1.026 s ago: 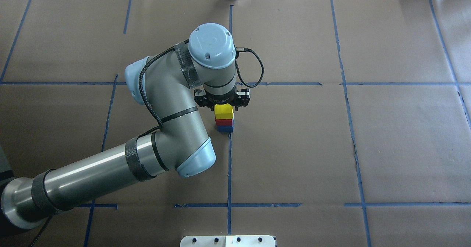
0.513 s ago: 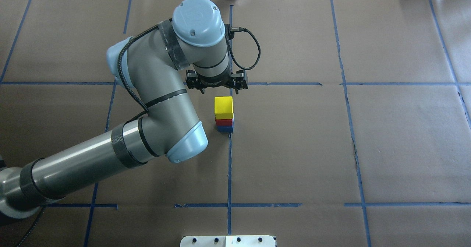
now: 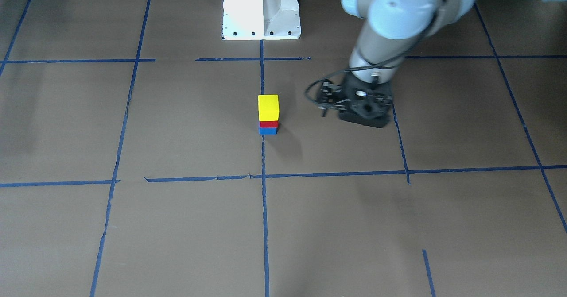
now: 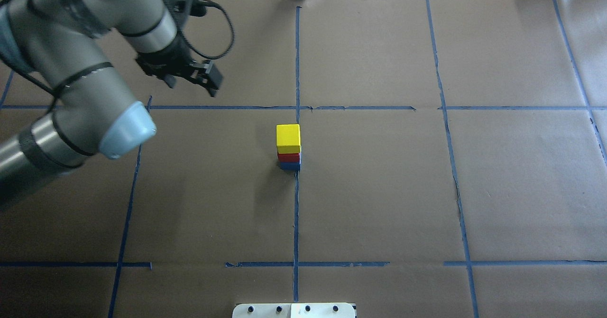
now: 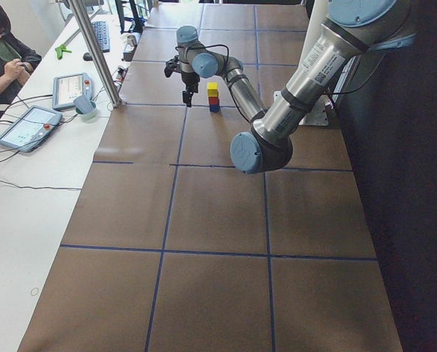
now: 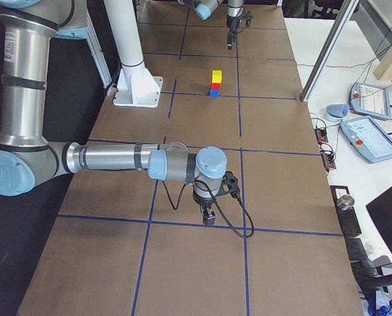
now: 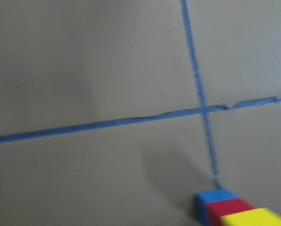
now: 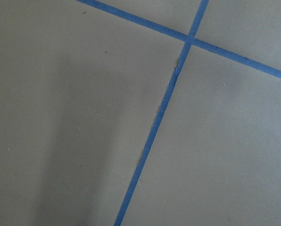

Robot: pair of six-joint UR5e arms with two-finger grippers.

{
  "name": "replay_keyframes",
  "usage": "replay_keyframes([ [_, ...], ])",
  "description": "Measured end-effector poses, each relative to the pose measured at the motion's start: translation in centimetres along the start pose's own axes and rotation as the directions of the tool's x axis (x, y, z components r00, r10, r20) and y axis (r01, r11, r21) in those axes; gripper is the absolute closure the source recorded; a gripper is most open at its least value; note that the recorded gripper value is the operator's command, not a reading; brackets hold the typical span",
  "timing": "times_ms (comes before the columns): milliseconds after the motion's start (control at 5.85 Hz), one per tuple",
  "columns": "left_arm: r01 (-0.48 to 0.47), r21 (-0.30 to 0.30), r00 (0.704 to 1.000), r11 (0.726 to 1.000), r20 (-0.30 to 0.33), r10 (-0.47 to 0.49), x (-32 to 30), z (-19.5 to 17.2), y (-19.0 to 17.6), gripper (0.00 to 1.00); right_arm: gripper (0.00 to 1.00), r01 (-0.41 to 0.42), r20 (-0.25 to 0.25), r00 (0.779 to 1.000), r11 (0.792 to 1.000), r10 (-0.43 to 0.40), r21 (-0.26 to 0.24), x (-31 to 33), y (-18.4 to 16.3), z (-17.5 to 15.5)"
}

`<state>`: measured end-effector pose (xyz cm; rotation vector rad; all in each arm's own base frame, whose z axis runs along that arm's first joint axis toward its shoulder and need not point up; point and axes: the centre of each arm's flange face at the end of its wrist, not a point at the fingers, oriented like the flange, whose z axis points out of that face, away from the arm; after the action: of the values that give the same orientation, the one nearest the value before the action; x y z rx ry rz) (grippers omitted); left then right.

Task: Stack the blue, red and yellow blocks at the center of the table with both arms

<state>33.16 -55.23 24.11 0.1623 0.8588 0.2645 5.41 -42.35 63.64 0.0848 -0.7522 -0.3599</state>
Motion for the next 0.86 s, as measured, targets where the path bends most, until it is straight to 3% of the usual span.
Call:
replay_keyframes([
  [171, -0.040, -0.031, 0.999, 0.999, -0.004, 0.040, -11.2, -1.2, 2.1, 0.00, 0.00, -0.001, 0.000, 1.000, 1.000, 0.001, -0.001, 0.0, 0.0, 0.0],
  [513, 0.010, -0.081, 1.000, 0.997, -0.011, -0.011, -33.1, -2.8, 11.1, 0.00, 0.00, -0.030, 0.001, 1.000, 1.000, 0.030, -0.006, 0.2, 0.2, 0.3],
  [855, 0.138, -0.106, 0.990, 0.985, 0.005, -0.138, -45.7, -2.4, 21.4, 0.00, 0.00, -0.159, -0.003, 0.987, 0.987, 0.159, -0.003, 0.6, 0.8, 0.1],
])
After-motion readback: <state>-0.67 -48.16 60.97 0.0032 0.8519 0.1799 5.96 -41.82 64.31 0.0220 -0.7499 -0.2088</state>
